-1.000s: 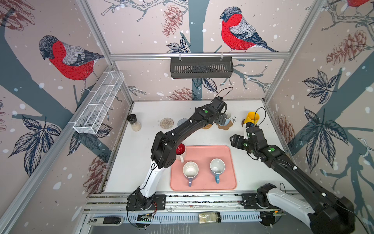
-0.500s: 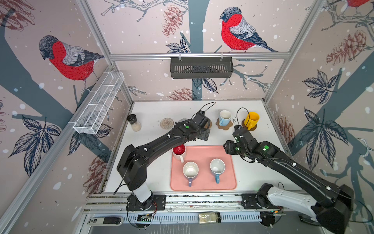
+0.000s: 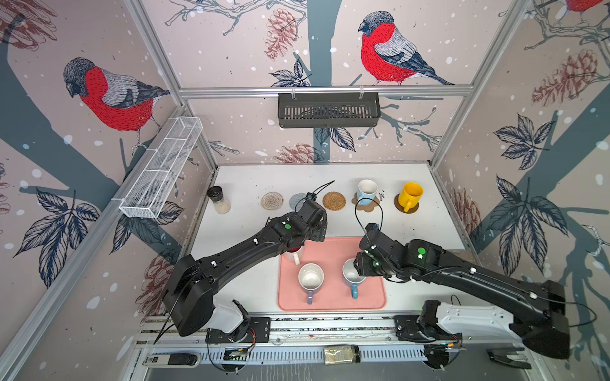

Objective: Place cups on coasters
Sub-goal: Pick up the cup from the tray.

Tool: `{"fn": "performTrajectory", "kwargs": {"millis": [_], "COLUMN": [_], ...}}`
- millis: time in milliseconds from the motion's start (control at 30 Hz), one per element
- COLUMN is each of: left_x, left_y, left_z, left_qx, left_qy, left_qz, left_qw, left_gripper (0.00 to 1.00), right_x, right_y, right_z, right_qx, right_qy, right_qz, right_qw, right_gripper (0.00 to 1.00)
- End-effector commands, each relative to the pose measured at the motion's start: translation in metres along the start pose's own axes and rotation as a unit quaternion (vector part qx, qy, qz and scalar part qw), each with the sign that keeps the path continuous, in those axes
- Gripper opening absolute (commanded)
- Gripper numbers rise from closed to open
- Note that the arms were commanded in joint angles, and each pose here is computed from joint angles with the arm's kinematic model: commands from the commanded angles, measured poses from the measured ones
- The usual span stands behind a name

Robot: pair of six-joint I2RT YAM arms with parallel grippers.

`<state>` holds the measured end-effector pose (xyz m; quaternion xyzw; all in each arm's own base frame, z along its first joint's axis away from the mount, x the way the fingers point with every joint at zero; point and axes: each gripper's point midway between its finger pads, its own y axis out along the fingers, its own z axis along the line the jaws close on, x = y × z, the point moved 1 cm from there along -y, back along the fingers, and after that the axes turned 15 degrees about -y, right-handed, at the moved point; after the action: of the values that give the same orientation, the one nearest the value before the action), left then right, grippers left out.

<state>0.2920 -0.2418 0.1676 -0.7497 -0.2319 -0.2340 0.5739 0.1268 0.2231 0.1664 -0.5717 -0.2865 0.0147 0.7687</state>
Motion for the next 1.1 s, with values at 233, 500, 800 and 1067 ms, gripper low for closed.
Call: {"fn": "performTrajectory", "kwargs": {"millis": [233, 500, 800, 1067], "left_x": [0.003, 0.001, -0.001, -0.003], "left_y": [0.008, 0.01, 0.012, 0.015], "left_z": [-0.007, -0.006, -0.008, -0.009], "left_qx": [-0.025, -0.025, -0.028, -0.03], "left_qy": [-0.029, -0.03, -0.028, -0.029], "left_qz": [-0.021, -0.024, -0.02, -0.017], "left_qw": [0.999, 0.999, 0.999, 0.999], "left_gripper": [0.86, 0.85, 0.85, 0.85], "right_x": [-0.023, -0.039, -0.049, -0.054], "right_y": [-0.001, 0.008, 0.017, 0.033], "right_z": [0.012, 0.019, 0.024, 0.023], "right_qx": [0.004, 0.0, -0.002, -0.006], "right_qy": [0.03, 0.025, 0.025, 0.024], "right_qz": [0.04, 0.073, 0.087, 0.091], "right_qw": [0.999, 0.997, 0.996, 0.996], "right_gripper": [0.22, 0.32, 0.43, 0.43]}}
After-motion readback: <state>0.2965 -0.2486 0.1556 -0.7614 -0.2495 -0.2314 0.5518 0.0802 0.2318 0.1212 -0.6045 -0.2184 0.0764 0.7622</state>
